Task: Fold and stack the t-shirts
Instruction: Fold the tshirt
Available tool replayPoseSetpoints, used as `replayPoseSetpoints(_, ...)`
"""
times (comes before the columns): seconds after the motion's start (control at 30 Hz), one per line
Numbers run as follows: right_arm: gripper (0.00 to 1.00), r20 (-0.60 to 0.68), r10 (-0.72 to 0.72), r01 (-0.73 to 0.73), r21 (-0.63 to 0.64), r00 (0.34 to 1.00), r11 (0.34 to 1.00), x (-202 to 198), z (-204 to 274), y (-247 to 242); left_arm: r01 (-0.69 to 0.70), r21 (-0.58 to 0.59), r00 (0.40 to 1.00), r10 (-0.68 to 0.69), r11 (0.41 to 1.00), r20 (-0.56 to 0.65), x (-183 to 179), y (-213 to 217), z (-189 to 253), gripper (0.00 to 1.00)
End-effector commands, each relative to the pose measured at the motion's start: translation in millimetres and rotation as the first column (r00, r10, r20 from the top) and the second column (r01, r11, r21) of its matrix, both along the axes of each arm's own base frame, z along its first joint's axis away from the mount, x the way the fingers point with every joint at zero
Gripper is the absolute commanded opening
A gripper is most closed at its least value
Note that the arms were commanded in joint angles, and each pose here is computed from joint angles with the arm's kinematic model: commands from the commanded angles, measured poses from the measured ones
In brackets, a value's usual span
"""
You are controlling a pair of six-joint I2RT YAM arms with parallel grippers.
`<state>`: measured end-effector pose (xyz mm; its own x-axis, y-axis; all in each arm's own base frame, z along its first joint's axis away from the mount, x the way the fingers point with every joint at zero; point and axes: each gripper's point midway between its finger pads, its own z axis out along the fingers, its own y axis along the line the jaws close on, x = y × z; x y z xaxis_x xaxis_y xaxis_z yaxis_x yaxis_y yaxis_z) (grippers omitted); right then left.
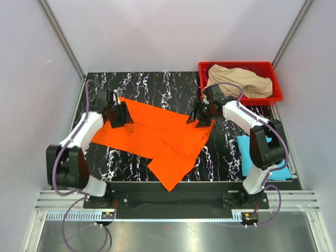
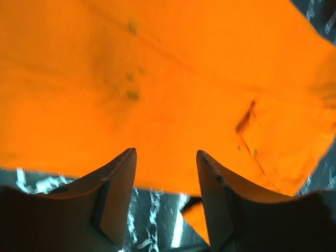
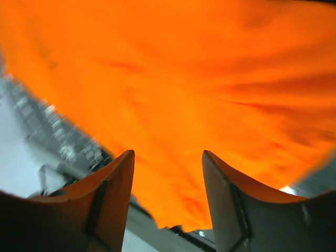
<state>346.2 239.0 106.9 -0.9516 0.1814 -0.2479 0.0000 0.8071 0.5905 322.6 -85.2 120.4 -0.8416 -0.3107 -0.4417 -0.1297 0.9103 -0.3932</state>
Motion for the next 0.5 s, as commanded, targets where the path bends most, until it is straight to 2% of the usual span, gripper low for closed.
replayPoseSetpoints(0.0, 0.64, 0.023, -0.109, 0.111, -0.262, 0.994, 0.959, 3.0, -16.4, -44.3, -0.030, 0.100, 0.992, 0.017, 0.995, 0.127, 61.7, 18.0, 23.0, 0.57)
replayPoseSetpoints(0.03, 0.66, 0.035, -0.119, 0.124, -0.283, 0.992, 0.951, 5.9, -15.8, -48.2, -0.054, 0.144, 0.994, 0.040, 0.988, 0.100, 74.1, 29.7, 8.3, 0.57)
replayPoseSetpoints(0.1, 0.67, 0.052, -0.123, 0.133, -0.318, 0.991, 0.939, 10.0, -17.3, -54.2, -0.070, 0.156, 0.989, 0.048, 0.985, 0.143, 103.6, 36.1, 18.4, 0.58)
replayPoseSetpoints(0.13, 0.66, 0.048, -0.126, 0.135, -0.332, 0.991, 0.933, 11.3, -20.7, -56.1, -0.068, 0.183, 0.993, 0.049, 0.981, 0.110, 114.0, 41.9, 1.2, 0.57)
replayPoseSetpoints(0.23, 0.67, 0.041, -0.122, 0.128, -0.386, 0.992, 0.914, 17.7, -30.7, -62.1, -0.114, 0.235, 0.990, 0.089, 0.965, 0.113, 149.1, 62.1, -6.3, 0.56)
replayPoseSetpoints(0.33, 0.66, 0.024, -0.115, 0.114, -0.417, 0.993, 0.902, 22.1, -40.5, -64.0, -0.129, 0.243, 0.991, 0.114, 0.961, 0.074, 163.9, 73.1, -27.6, 0.56)
replayPoseSetpoints(0.47, 0.66, 0.032, -0.099, 0.104, -0.411, 0.995, 0.906, 31.2, -46.6, -59.4, -0.181, 0.250, 0.982, 0.190, 0.951, -0.015, 169.1, 108.3, -55.9, 0.55)
